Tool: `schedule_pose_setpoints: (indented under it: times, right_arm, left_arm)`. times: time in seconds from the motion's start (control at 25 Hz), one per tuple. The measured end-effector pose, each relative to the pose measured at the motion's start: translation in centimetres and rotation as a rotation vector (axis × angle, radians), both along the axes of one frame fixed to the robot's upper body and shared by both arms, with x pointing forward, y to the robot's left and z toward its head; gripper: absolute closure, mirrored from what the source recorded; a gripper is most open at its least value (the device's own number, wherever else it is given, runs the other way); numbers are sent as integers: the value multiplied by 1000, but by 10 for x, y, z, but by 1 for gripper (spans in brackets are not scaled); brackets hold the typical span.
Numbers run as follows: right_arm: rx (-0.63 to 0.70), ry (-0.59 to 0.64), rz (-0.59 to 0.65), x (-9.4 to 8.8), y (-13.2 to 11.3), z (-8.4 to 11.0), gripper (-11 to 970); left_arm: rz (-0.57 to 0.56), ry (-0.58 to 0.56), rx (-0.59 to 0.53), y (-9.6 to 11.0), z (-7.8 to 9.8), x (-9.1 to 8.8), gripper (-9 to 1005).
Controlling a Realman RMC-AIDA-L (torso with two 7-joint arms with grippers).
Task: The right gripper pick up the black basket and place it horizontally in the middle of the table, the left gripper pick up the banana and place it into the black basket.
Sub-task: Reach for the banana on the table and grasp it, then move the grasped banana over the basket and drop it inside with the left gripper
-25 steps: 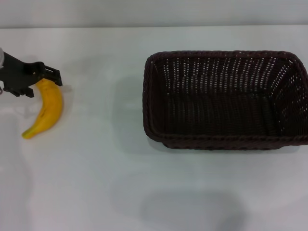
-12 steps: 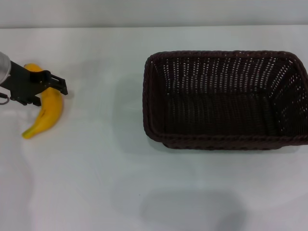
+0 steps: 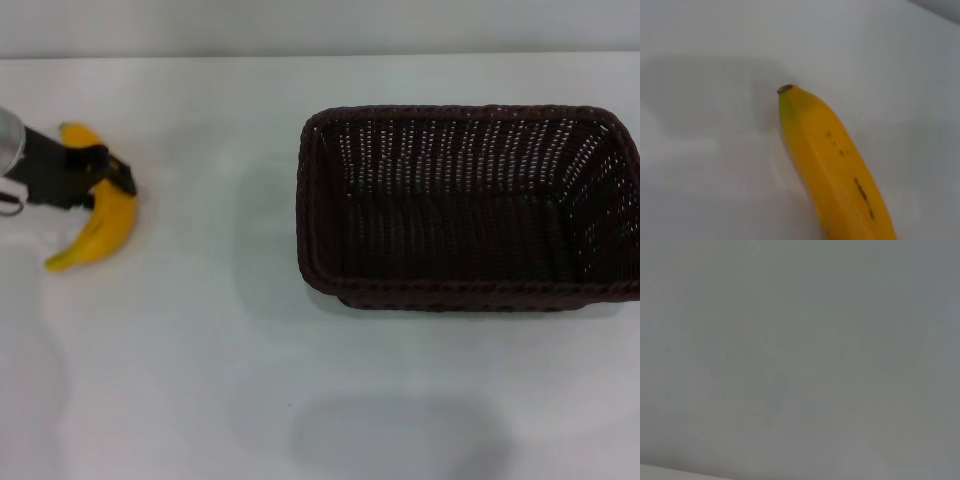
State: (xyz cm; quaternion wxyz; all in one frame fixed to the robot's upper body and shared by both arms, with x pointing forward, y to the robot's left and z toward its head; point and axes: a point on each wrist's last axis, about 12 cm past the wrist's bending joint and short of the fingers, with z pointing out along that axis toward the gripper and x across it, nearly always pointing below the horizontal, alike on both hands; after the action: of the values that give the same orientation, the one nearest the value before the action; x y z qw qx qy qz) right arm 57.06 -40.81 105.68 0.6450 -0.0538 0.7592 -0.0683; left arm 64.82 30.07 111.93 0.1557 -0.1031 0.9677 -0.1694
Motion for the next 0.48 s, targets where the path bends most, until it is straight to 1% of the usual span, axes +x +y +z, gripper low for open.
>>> schedule_pose_setpoints:
  times: [0.04,0.12,0.2,0.28,0.36,0.4,0.44,0.48]
  right_arm:
    - [1,1,0,0,0,0,85]
    - [2,3,-1,0,0,-1,85]
    - [2,2,-1,-1,-1,-1,85]
    - [2,-3,2,-2,-1,-1,85]
    - [3,-5,4,-2,-1,0,85]
    - [4,-6,6,-2,-1,0,85]
    - [3,-6,8,-2,-1,0,85]
    - [3,-7,11,-2,0,0,85]
  left_arm:
    - [0,-24,-24,0,3,2,462]
    - [1,-90,-95,3,10,4,472]
    - [-13,-164,-168,8,23,7,481]
    - [-48,-224,-228,10,40,11,482]
    - [-120,-272,-273,7,61,14,474]
    - [-120,-272,-273,7,61,14,470]
    - [-162,-286,-284,3,71,16,466]
    - [-262,-305,-295,-10,90,21,462]
